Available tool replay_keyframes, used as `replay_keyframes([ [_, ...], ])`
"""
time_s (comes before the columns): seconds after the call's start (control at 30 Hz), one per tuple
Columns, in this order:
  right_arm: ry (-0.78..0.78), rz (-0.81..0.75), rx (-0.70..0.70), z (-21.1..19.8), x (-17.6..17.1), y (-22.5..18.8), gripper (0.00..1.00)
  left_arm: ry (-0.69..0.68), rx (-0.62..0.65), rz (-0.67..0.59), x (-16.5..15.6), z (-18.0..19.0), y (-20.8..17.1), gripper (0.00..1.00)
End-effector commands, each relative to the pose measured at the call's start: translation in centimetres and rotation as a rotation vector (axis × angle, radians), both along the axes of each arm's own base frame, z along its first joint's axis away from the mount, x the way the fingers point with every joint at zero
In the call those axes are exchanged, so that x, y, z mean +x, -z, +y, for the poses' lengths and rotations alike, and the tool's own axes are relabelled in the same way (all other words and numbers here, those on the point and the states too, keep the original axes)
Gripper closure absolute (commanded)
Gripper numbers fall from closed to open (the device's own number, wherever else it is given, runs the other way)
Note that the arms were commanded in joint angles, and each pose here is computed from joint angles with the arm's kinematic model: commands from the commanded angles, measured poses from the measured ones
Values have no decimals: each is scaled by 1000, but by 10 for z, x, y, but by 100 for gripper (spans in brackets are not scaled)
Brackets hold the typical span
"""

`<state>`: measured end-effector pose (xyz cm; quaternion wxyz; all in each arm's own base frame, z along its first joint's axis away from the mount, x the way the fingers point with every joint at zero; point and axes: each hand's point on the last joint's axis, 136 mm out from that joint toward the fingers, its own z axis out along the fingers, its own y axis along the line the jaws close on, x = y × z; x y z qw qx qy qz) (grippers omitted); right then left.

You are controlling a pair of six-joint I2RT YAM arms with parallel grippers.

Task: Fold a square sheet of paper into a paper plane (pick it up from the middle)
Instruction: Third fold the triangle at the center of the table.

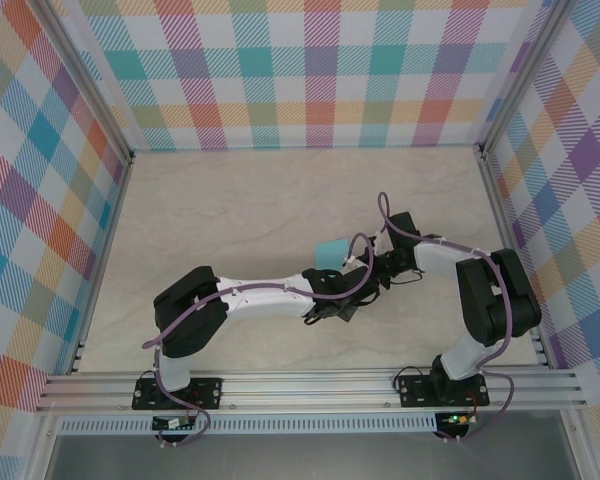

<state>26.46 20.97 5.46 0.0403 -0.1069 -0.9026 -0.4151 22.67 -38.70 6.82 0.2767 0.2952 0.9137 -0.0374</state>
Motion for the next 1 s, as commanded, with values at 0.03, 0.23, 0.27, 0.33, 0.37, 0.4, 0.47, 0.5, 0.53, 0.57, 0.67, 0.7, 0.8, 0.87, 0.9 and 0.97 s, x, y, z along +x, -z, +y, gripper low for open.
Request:
replay_keyframes([
  [0.03, -14, -19, -21, -4, 3, -4, 82, 7, 15, -37, 4, 1, -12, 92],
  [0.23, -4, -33, -66, -12, 9, -6, 78, 30, -72, 35, 6, -2, -15, 100],
  [0.27, 0, -45, -81, -15, 11, -8, 78, 35, -87, 57, 6, -2, -15, 100],
  [0.33, 10, -64, -100, -21, 15, -14, 75, 48, -125, 95, 5, -2, -16, 100],
  [0.37, 14, -73, -113, -25, 17, -16, 73, 49, -141, 112, 5, -1, -16, 100],
  [0.4, 18, -87, -130, -28, 20, -19, 73, 47, -161, 130, 5, 0, -16, 100],
  [0.47, 16, -109, -146, -29, 24, -25, 73, 48, -204, 164, 6, 2, -18, 100],
  [0.5, 13, -122, -136, -27, 28, -29, 74, 52, -228, 184, 6, 2, -20, 100],
  [0.53, 9, -131, -122, -25, 30, -32, 76, 56, -245, 201, 6, 2, -20, 100],
  [0.57, 2, -138, -102, -21, 32, -35, 79, 56, -260, 217, 6, 3, -20, 100],
  [0.67, -12, -138, -86, -15, 39, -35, 83, 61, -297, 263, 7, 4, -18, 100],
  [0.7, -22, -137, -78, -12, 42, -35, 83, 61, -305, 284, 6, 5, -15, 100],
  [0.8, -58, -114, -78, -3, 47, -28, 85, 59, -324, 321, 8, 7, -10, 100],
  [0.87, -76, -104, -94, 1, 51, -21, 85, 53, -330, 334, 9, 8, -9, 100],
  [0.9, -82, -95, -104, 2, 53, -17, 85, 51, -333, 340, 10, 10, -8, 100],
  [0.97, -87, -84, -122, 2, 58, -8, 85, 46, -336, 346, 12, 12, -7, 100],
])
